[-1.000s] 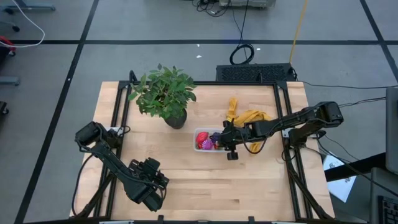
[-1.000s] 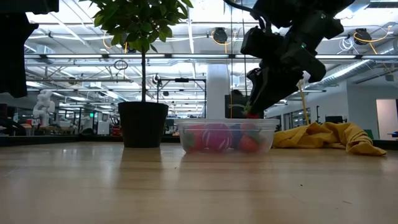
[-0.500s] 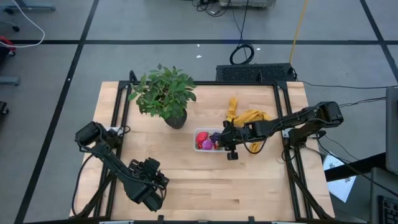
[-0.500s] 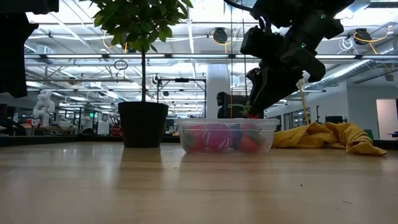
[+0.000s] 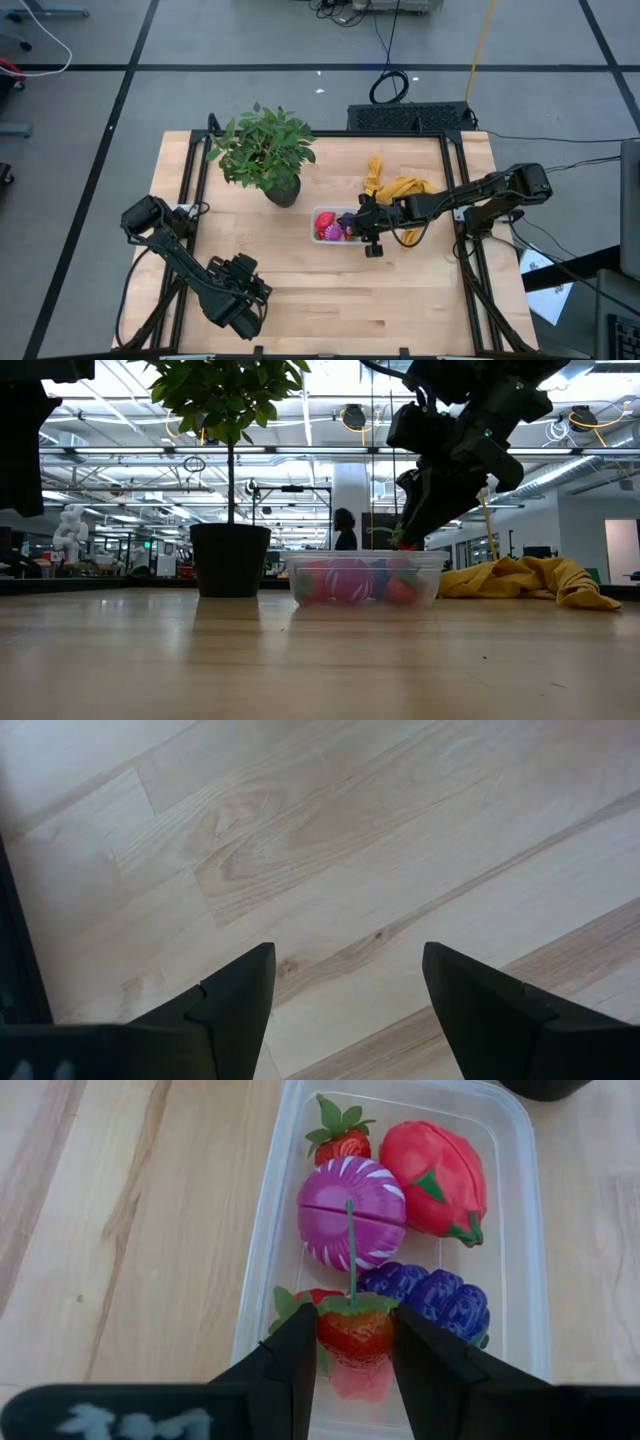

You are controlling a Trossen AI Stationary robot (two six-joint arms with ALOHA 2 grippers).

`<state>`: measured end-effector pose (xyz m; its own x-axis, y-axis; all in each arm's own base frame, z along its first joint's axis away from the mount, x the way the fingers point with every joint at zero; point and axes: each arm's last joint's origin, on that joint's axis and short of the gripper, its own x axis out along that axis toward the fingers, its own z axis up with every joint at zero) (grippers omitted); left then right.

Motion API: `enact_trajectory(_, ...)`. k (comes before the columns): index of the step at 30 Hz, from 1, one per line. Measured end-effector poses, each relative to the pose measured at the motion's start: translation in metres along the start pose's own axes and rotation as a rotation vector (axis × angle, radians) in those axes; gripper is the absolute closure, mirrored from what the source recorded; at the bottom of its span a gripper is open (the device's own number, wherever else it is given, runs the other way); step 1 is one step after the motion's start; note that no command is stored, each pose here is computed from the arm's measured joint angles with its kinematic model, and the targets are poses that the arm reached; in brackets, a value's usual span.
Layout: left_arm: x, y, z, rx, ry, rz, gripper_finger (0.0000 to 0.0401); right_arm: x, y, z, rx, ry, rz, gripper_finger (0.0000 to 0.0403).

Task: Pick and placing Produce into tupperware
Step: Put the strawberry into the bin, then return to Home Position

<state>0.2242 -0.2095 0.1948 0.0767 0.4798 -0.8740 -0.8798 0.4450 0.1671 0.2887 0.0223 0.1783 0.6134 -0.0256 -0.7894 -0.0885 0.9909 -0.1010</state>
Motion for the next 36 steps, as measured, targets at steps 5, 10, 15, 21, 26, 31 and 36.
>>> enact_trajectory(5,0.0,0.0,0.0,0.0,-0.002,0.0,0.0144,0.0,0.0,-0.001,-0.001,0.008,0.001,0.0298)
enact_trajectory(10,0.0,0.0,0.001,0.0,-0.027,-0.01,0.0144,0.0,0.0,-0.001,0.0,0.01,0.001,0.0298)
enact_trajectory(15,0.0,0.0,0.001,0.0,-0.035,-0.013,0.0144,0.0,0.0,-0.001,0.009,0.011,0.001,0.0287)
enact_trajectory(21,0.0,0.0,0.001,0.001,-0.036,-0.012,0.0144,0.0,0.0,-0.001,0.019,0.011,0.001,0.0245)
enact_trajectory(26,0.0,0.0,0.001,0.0,-0.036,-0.013,0.0144,0.0,0.0,-0.001,0.019,0.011,0.001,0.0215)
enact_trajectory(31,0.0,0.0,0.002,0.021,-0.067,-0.021,0.0144,0.0,0.0,0.0,-0.009,0.001,0.0,0.0202)
enact_trajectory(36,-0.005,0.003,0.005,0.079,-0.12,0.009,0.0144,-0.012,0.0,0.008,-0.029,-0.084,-0.003,0.0205)
